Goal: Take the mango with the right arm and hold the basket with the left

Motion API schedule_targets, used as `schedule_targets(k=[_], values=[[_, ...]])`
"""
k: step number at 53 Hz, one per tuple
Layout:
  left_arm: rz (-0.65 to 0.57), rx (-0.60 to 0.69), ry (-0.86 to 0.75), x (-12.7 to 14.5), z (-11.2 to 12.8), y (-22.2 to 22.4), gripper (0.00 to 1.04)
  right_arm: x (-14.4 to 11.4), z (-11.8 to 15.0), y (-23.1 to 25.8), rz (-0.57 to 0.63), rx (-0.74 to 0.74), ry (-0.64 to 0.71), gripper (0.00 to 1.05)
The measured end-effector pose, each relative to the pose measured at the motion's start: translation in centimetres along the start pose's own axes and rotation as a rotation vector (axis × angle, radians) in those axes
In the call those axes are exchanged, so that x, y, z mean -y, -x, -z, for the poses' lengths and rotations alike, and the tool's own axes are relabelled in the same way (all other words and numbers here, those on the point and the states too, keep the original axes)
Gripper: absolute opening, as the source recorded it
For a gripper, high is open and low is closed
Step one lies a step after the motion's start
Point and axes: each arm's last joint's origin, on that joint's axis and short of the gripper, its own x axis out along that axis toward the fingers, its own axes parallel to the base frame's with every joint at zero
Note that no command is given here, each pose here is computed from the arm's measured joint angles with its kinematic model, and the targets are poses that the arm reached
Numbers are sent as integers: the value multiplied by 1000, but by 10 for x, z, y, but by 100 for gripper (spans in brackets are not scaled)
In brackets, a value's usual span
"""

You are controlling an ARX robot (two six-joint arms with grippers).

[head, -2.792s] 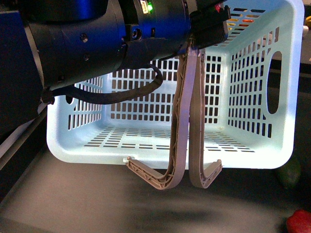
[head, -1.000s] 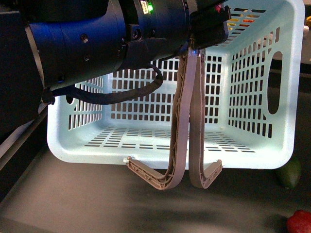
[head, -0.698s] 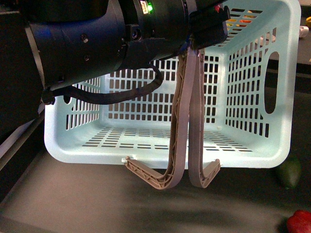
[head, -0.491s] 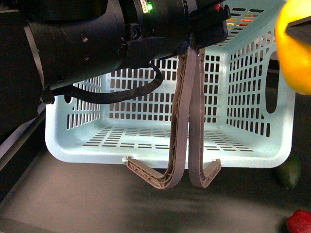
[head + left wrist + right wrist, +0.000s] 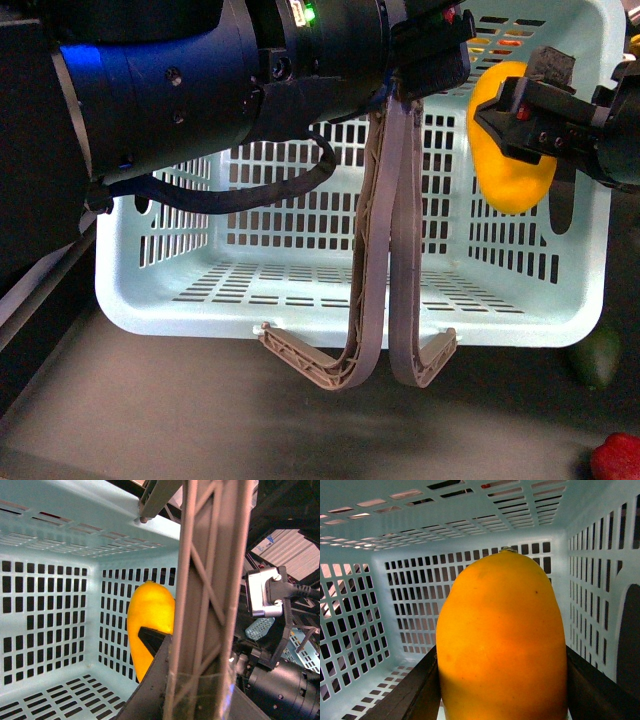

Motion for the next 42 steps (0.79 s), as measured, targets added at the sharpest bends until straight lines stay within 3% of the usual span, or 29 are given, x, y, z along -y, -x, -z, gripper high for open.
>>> schedule_targets(k=[3,14,31,42], values=[[0,0,-1,0,0,0,7,-1,0,-1,-4,4,-9,73],[1,-1,-2,0,0,0,7,-3,-9,10,-27,49,-26,99],[-10,-9,0,-1,3,-1,7,6,-26,75,-5,172,-41,97],[-9,-10,1,-1,3,-1,7,23,-21,128,78,211,-62,97]])
